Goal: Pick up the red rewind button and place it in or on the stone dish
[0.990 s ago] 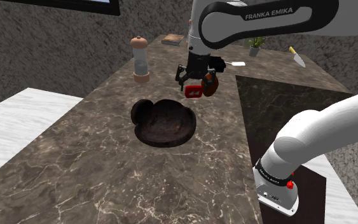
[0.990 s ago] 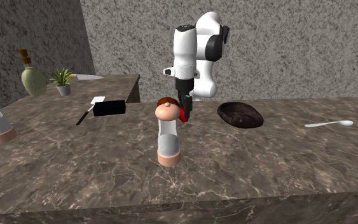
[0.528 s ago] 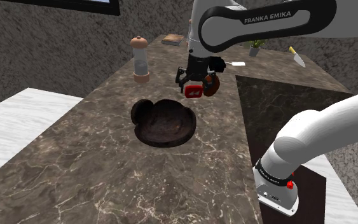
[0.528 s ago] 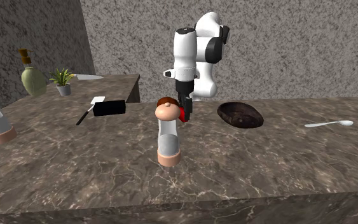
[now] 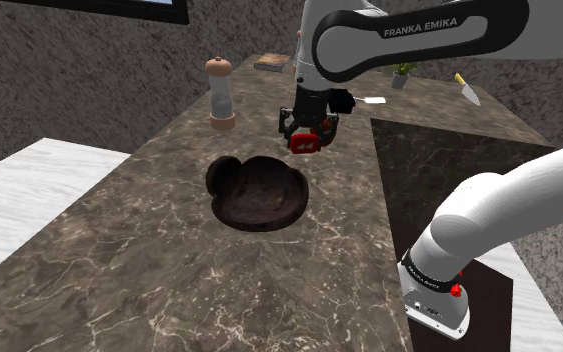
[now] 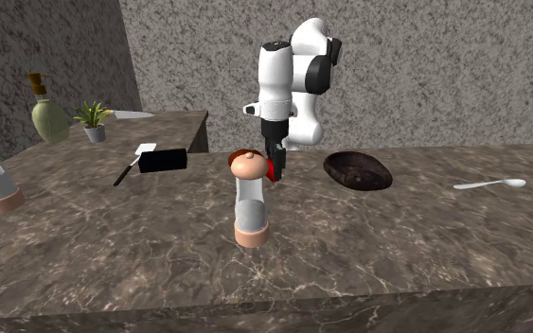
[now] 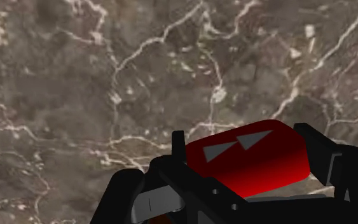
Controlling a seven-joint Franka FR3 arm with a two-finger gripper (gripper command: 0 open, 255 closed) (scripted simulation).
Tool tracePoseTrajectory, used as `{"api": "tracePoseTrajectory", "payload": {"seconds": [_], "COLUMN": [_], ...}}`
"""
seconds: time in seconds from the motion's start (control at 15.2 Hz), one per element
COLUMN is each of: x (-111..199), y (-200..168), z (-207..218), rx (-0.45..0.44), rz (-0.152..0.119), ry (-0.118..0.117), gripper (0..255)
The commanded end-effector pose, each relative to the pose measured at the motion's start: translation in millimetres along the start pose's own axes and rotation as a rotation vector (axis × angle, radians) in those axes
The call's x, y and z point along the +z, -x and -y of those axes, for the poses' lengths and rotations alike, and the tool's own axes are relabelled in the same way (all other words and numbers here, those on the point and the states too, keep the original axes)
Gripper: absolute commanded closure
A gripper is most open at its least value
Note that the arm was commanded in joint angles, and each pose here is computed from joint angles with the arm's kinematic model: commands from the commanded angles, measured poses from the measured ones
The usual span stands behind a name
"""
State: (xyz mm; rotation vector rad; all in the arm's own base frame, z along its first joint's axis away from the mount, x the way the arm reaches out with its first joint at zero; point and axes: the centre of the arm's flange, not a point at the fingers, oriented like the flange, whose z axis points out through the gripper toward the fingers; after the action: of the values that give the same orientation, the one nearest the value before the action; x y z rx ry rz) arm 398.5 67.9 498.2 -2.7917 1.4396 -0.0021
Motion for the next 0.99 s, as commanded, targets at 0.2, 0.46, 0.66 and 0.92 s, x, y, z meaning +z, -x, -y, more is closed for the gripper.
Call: {"api": "tracePoseTrajectory", "payload": {"seconds": [0.2, 0.46, 0.66, 0.92], "x": [-5, -26, -42, -63], "y": [0, 0, 0, 0], "z": [0, 0, 0, 0], "rx": [0.0, 0.0, 0.0, 0.0], "rz": [0.001, 0.001, 0.001, 0.001], "ry": [0.001, 0.001, 0.001, 0.001], "gripper": [255, 255, 255, 255]}}
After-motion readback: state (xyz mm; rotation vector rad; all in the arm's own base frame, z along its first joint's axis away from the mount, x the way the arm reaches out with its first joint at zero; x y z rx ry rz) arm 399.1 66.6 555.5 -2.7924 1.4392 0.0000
